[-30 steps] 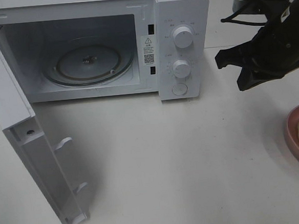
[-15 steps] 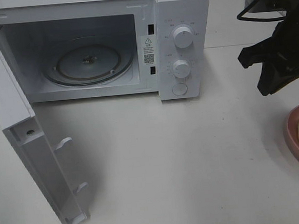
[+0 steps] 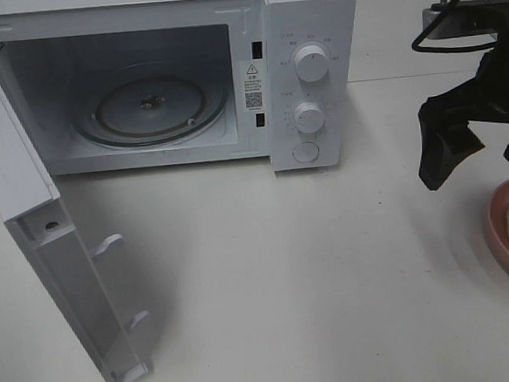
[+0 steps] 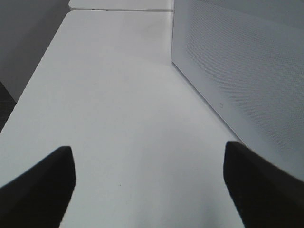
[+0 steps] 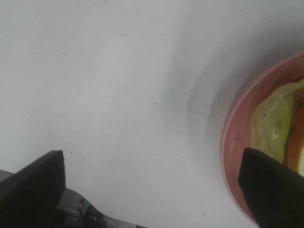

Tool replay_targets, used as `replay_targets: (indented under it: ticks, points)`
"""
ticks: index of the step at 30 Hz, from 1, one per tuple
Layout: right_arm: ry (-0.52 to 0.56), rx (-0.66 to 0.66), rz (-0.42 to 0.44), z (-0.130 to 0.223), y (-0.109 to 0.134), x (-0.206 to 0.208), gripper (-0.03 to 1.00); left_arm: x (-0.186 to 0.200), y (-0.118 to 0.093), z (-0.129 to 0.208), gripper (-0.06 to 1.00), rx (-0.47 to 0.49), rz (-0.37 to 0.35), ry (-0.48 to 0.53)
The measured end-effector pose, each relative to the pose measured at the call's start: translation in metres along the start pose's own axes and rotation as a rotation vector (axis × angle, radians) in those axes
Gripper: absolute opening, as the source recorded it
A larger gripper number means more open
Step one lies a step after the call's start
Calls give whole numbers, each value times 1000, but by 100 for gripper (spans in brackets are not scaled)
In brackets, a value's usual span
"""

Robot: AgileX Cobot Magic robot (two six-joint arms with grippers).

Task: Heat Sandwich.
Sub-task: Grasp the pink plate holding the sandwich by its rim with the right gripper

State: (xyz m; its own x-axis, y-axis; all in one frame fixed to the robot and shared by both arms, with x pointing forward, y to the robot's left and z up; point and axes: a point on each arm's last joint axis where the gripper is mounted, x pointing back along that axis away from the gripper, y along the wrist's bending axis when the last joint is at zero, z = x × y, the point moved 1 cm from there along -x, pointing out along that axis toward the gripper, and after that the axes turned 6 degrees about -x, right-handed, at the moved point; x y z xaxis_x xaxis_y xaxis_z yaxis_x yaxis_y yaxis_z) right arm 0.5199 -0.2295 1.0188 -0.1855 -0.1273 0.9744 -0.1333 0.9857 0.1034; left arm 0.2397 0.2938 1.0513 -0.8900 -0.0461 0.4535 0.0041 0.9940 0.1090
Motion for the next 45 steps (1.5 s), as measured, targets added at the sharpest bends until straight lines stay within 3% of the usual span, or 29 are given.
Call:
replay_targets:
  ticks: [18,35,45]
  points:
    - [-7,30,11,-1,-1,0,96,0,0,0,80,0,0,0]
    - [-15,27,10,-2,-1,0,89,0,0,0,80,0,0,0]
    - [-31,-64,32,-4,-25,2,86,0,0,0,80,0,0,0]
